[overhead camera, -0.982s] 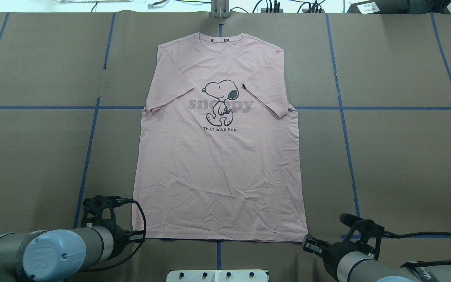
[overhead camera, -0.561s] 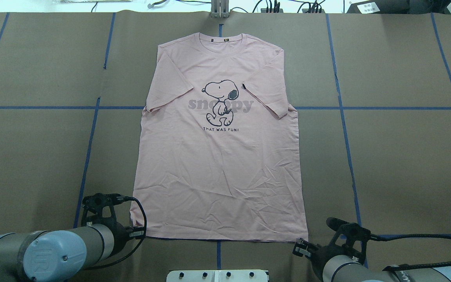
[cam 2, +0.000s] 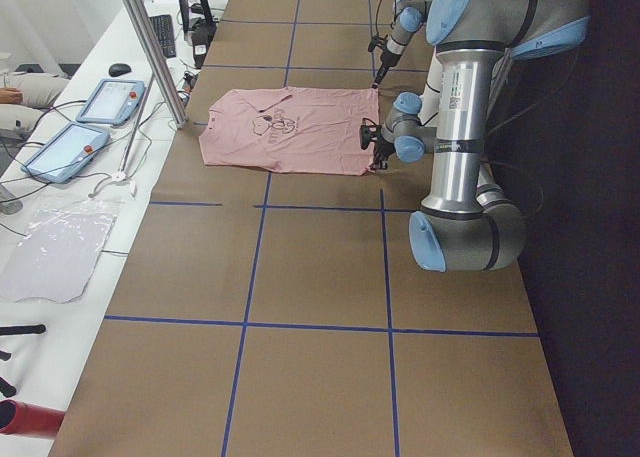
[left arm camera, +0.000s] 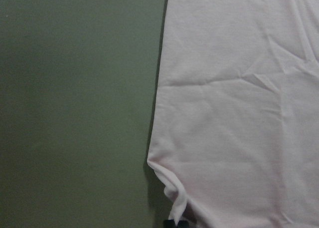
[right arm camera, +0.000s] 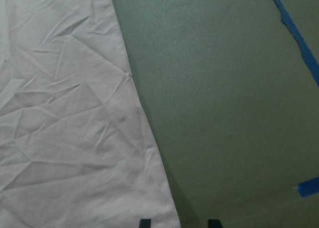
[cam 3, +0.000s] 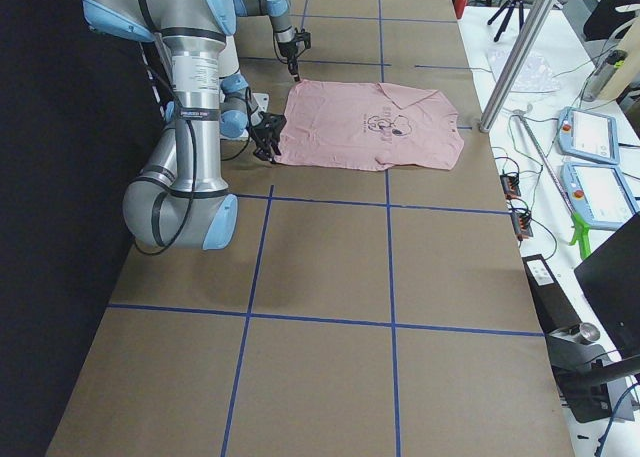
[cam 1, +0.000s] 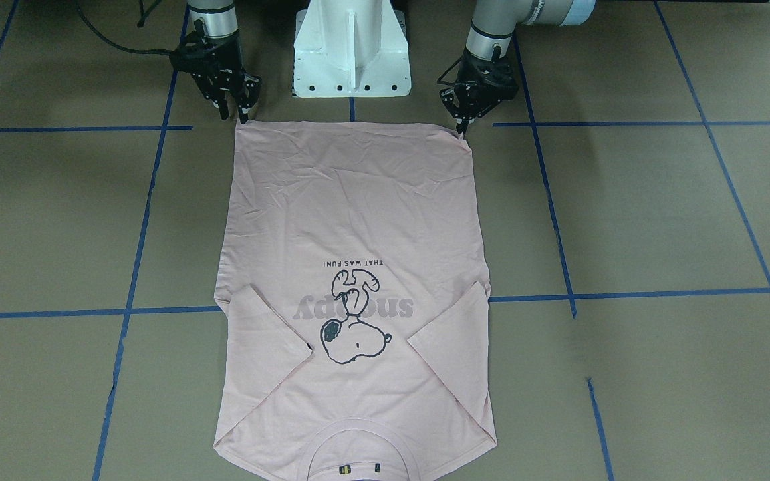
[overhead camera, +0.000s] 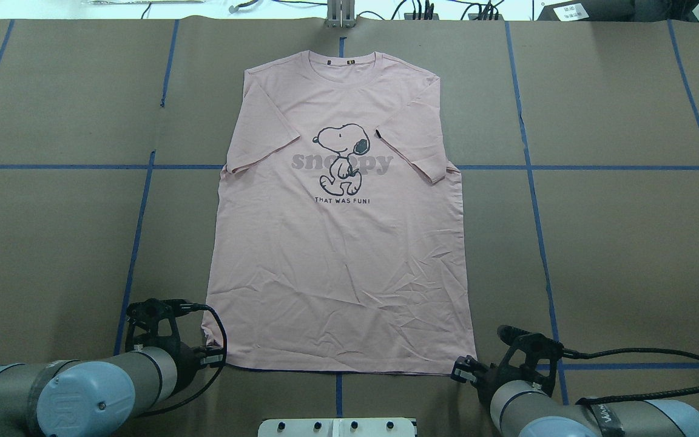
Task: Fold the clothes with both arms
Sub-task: 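Align both grippers on the hem corners and grasp them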
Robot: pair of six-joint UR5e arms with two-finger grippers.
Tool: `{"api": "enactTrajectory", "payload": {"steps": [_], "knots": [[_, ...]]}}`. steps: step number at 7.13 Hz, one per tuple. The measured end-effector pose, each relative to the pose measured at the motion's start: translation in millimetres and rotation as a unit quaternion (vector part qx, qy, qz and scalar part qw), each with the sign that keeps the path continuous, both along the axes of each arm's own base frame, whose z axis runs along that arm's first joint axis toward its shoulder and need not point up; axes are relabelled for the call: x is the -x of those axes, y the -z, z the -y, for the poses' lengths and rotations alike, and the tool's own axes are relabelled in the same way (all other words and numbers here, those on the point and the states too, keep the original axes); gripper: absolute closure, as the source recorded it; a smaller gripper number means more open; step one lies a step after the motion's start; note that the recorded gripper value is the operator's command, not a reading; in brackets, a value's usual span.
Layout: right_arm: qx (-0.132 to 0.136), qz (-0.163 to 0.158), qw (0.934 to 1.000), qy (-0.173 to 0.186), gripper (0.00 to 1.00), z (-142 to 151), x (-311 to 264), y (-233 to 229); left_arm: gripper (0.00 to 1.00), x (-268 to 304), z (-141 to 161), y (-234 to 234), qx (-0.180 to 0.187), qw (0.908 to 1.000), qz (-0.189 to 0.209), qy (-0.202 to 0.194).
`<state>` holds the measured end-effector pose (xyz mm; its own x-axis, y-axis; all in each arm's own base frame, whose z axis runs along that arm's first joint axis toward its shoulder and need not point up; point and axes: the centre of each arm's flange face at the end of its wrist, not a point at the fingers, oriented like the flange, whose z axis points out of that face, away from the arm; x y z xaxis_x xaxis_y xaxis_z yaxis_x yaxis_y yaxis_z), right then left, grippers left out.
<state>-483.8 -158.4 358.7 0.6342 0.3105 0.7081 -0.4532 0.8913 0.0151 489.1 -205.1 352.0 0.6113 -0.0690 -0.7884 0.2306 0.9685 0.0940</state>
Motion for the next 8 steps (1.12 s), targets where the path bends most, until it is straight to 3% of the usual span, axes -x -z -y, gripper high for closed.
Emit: {"api": "enactTrajectory", "payload": {"steps": [4,8], "knots": [[-0.004,-0.003,1.0000,-0.004,0.54,8.3,18.5,3.7,1.00,2.2,0.6,3.8,-0.003,1.0000,-0.003,0.003],[-0.009,-0.012,0.9999,0.001,0.49,13.0,15.6,1.6,1.00,4.5,0.5,6.9,-0.003,1.0000,-0.006,0.003]]}}
